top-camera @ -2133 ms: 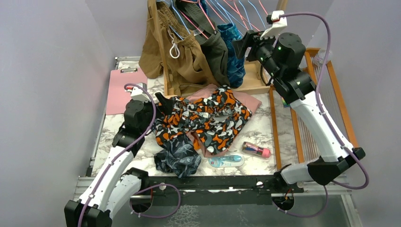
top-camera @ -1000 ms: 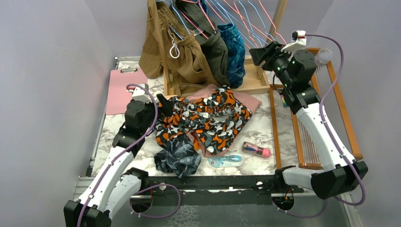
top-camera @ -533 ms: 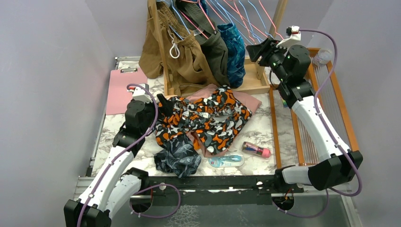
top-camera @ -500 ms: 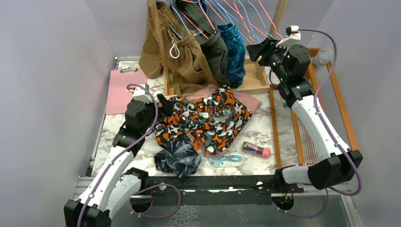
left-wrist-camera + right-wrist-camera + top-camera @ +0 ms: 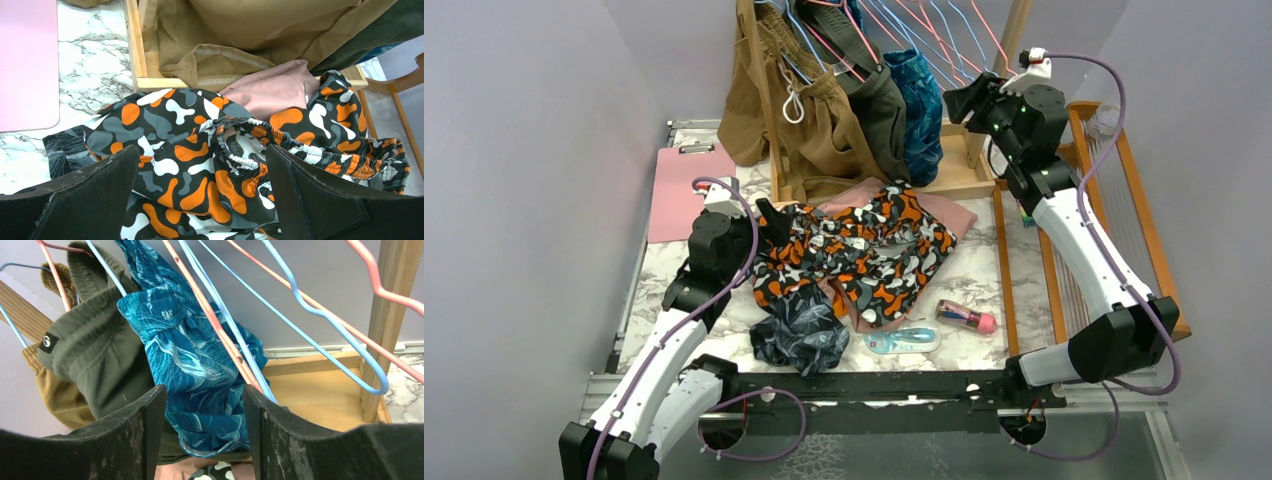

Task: Place the shorts on the hanger
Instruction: Pick up the hanger from the clothesline.

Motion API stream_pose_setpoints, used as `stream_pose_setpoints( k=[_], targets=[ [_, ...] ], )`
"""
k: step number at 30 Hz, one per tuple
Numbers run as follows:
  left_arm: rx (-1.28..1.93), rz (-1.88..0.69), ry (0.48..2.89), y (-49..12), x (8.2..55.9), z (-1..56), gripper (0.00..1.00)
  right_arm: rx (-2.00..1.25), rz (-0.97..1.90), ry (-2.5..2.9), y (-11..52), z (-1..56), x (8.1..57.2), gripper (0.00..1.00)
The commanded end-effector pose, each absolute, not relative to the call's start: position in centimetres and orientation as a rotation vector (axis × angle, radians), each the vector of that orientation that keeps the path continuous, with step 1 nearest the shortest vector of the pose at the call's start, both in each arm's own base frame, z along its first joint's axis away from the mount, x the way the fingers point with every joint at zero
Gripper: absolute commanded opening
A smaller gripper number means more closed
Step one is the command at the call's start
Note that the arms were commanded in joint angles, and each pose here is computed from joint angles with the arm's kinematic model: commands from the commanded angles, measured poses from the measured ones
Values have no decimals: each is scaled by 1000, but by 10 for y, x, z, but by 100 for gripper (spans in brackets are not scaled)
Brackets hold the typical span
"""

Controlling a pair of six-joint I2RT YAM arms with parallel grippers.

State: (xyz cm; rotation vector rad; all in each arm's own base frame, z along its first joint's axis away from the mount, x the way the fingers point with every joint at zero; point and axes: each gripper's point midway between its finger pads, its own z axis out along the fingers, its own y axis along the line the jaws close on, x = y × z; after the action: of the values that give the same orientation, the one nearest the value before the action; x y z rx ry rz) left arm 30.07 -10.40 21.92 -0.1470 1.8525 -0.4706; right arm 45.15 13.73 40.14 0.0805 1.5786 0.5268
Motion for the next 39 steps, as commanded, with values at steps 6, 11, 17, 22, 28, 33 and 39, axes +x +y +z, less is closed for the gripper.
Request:
stream_pose_setpoints(
  k=[6, 11, 17, 22, 28, 33, 39],
  targets=[
    [-110, -505, 1795, -110, 301, 239, 99, 50, 603, 1572, 151, 411, 455, 46],
    [-109, -509, 1794, -111, 301, 239, 99, 35, 605, 1559, 152, 417, 452, 33],
    [-104, -513, 1794, -112, 300, 239, 99, 19, 595, 1524, 148, 430, 439, 41],
    [-101, -519, 1794, -114, 300, 239, 99, 10, 595, 1477, 142, 446, 419, 58],
    [-98, -523, 1793, -114, 299, 239, 99, 17, 605, 1487, 142, 449, 413, 63],
    [-96, -525, 1792, -115, 298, 239, 99, -17, 664, 1502, 153, 445, 413, 63],
    [-89, -533, 1791, -117, 298, 240, 99, 15, 642, 1547, 152, 432, 425, 63]
  ],
)
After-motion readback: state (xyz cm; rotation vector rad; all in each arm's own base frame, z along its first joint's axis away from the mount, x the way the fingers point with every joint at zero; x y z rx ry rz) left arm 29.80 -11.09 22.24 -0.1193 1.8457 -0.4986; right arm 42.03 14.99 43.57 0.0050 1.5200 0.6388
